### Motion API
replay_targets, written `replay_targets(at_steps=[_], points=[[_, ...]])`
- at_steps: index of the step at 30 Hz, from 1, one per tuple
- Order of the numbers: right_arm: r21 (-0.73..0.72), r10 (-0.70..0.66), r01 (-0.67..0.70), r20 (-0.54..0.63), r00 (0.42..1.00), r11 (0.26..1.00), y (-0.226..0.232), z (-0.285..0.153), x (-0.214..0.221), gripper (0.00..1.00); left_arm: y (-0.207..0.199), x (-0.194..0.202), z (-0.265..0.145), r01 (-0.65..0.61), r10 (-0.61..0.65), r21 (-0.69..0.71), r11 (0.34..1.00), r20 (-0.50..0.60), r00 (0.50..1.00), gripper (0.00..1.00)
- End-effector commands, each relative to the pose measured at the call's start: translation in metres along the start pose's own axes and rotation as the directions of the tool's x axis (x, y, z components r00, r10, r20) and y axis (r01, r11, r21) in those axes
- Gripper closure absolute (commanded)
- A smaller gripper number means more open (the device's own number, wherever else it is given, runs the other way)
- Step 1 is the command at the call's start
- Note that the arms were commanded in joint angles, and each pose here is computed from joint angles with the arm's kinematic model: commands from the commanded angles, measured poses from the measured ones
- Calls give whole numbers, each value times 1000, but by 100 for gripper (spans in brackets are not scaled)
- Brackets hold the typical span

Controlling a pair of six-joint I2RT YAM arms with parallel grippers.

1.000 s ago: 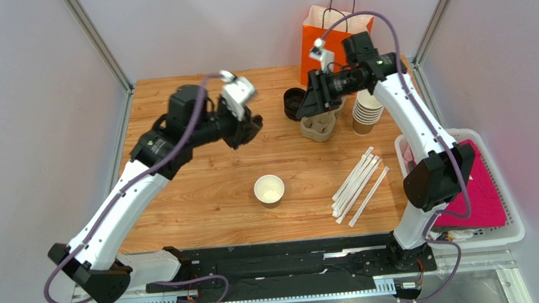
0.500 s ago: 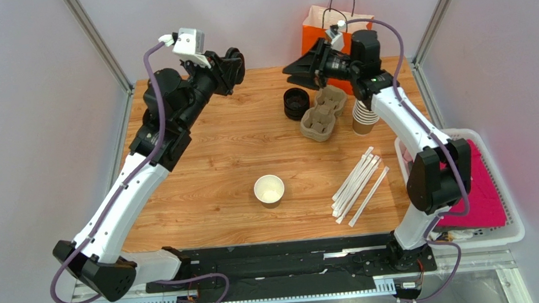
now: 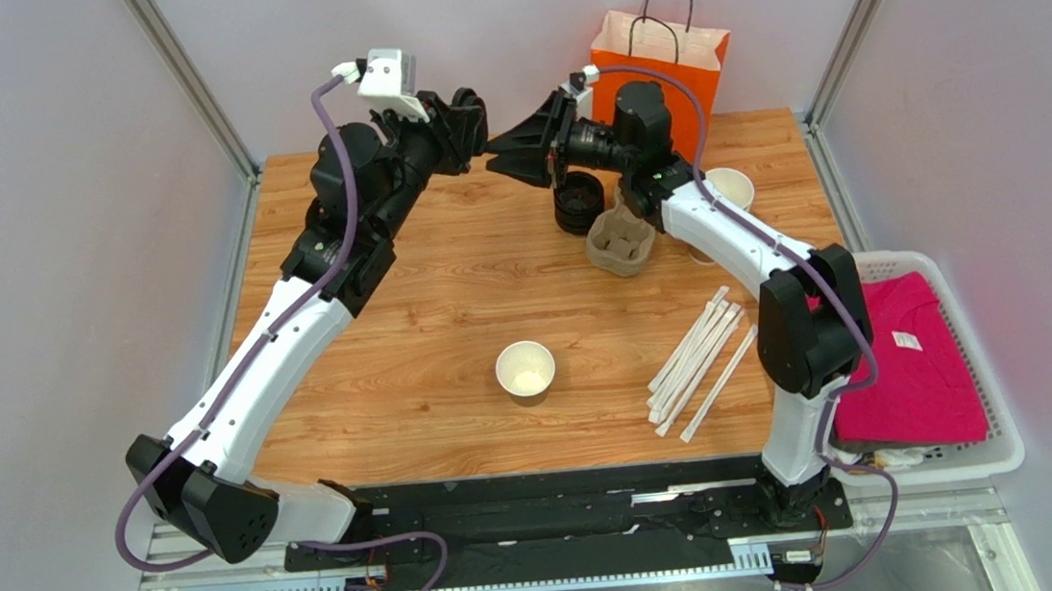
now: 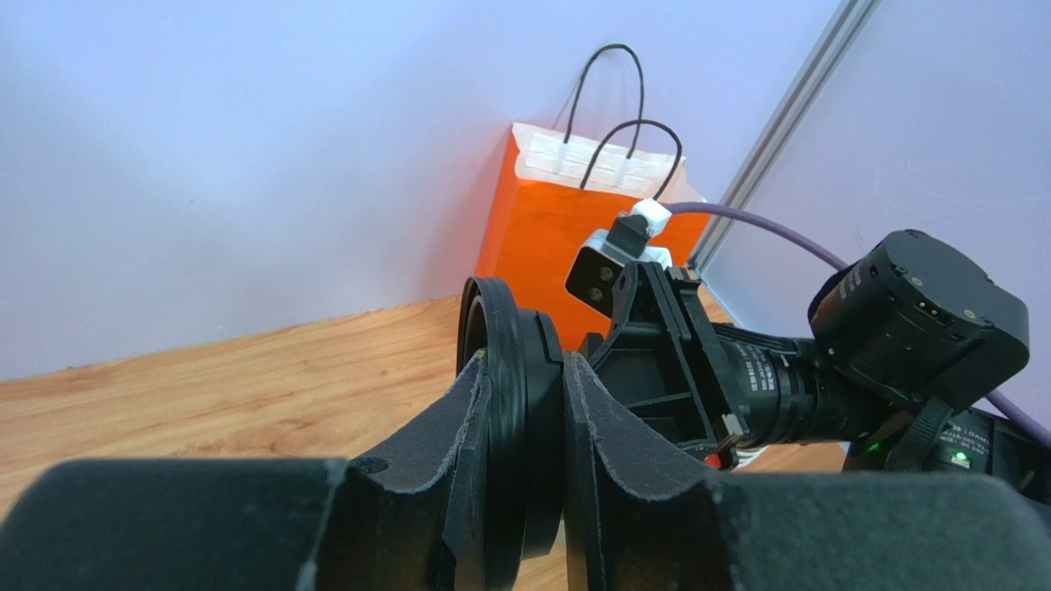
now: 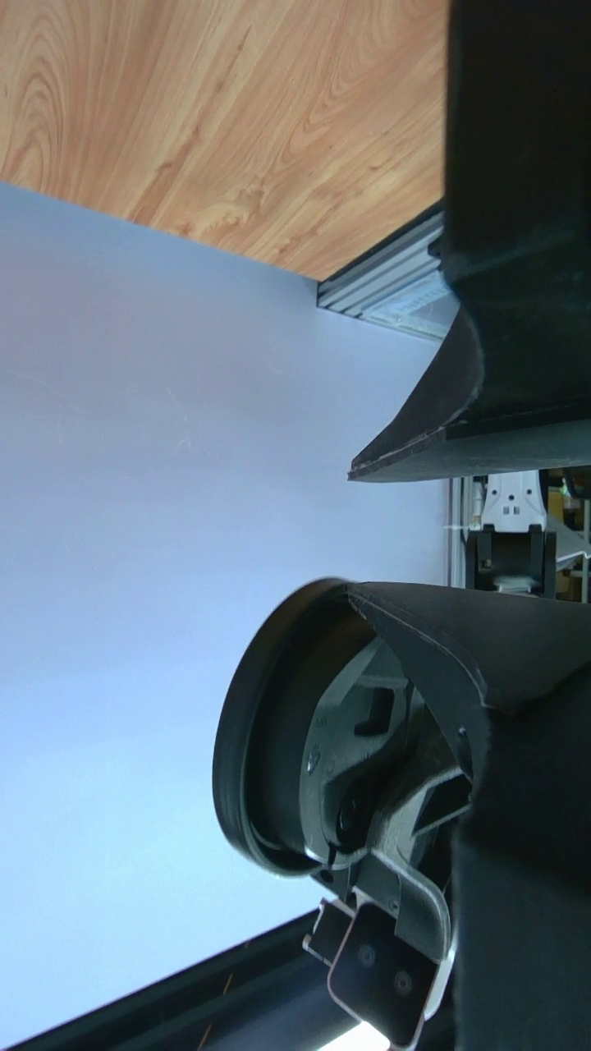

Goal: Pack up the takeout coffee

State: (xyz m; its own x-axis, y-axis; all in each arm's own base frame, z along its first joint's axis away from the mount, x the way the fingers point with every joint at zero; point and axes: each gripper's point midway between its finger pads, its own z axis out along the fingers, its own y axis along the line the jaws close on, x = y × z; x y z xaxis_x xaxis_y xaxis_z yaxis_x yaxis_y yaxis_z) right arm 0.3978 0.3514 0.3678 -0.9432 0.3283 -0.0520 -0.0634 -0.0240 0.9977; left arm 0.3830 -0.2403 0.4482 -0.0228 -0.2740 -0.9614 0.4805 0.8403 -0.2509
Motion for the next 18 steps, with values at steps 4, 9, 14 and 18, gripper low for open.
replay_targets(at_steps=[4,9,14,18], points=[[-139,-17,20,27,1000,990,39,-4,5,63,3,-20,1,-2,5,-32,999,69,998,100],[-131,-7,10,24,1000,991,35,-2,9,65,7,-10,1,-20,22,-46,999,47,999,100],[-110,11,-8,21,1000,994,26,1,11,67,12,6,3,-10,11,-60,998,19,1000,100],[-110,3,-1,22,1000,994,24,2,11,68,11,11,5,-7,7,-47,999,7,1000,100]])
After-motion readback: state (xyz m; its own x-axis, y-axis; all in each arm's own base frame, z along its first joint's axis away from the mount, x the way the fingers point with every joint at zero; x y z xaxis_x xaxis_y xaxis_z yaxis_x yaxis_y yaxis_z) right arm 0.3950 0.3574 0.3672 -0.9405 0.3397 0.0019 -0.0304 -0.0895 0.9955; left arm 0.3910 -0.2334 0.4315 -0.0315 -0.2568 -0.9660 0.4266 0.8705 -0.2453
